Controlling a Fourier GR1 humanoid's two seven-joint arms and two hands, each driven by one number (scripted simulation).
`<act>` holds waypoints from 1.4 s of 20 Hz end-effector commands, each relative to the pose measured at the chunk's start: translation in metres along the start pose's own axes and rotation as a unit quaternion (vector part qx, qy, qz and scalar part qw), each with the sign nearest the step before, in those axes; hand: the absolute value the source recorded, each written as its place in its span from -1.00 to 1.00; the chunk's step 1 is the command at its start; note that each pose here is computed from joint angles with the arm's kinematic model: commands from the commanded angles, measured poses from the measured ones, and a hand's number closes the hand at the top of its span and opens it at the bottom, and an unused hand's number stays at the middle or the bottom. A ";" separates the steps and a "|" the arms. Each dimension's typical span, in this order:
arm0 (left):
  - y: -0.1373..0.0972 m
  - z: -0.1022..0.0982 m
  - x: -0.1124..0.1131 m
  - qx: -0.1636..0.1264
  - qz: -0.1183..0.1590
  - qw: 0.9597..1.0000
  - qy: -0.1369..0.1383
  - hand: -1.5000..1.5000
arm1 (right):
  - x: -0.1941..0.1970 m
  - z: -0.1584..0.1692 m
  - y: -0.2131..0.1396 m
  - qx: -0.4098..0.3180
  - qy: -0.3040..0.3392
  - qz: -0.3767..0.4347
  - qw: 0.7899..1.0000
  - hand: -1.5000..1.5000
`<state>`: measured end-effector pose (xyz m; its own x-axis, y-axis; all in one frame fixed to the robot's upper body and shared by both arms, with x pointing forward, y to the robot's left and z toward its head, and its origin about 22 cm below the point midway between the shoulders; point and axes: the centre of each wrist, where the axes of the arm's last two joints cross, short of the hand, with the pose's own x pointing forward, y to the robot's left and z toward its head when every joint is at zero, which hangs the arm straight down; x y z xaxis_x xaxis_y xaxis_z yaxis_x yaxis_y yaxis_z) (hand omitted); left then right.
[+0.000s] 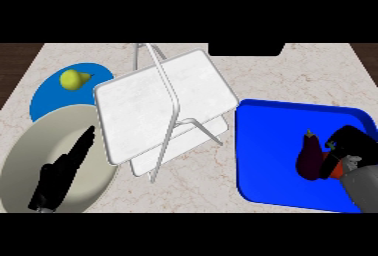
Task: Pick the bell pepper from the tray and place it in the tiered shelf
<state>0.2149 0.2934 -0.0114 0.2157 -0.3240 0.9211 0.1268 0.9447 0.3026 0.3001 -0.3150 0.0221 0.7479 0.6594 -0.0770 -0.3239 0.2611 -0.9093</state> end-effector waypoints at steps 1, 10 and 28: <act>-0.013 -0.025 -0.003 -0.016 0.029 0.999 0.002 0.00 | 0.014 0.000 0.000 -0.036 0.016 0.000 0.999 1.00; -0.018 -0.008 -0.006 -0.007 0.036 0.999 0.007 0.00 | 0.041 0.087 0.015 -0.057 -0.226 0.012 0.972 1.00; -0.025 -0.006 -0.010 -0.004 0.032 0.999 0.008 0.00 | -0.038 0.266 -0.112 -0.181 -0.512 -0.212 0.813 1.00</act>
<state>0.2039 0.2994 -0.0148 0.2217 -0.3088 0.9249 0.0869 0.9510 0.2967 0.1778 -0.1744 0.1995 -0.1359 0.9082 0.3959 0.0896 0.4093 -0.9080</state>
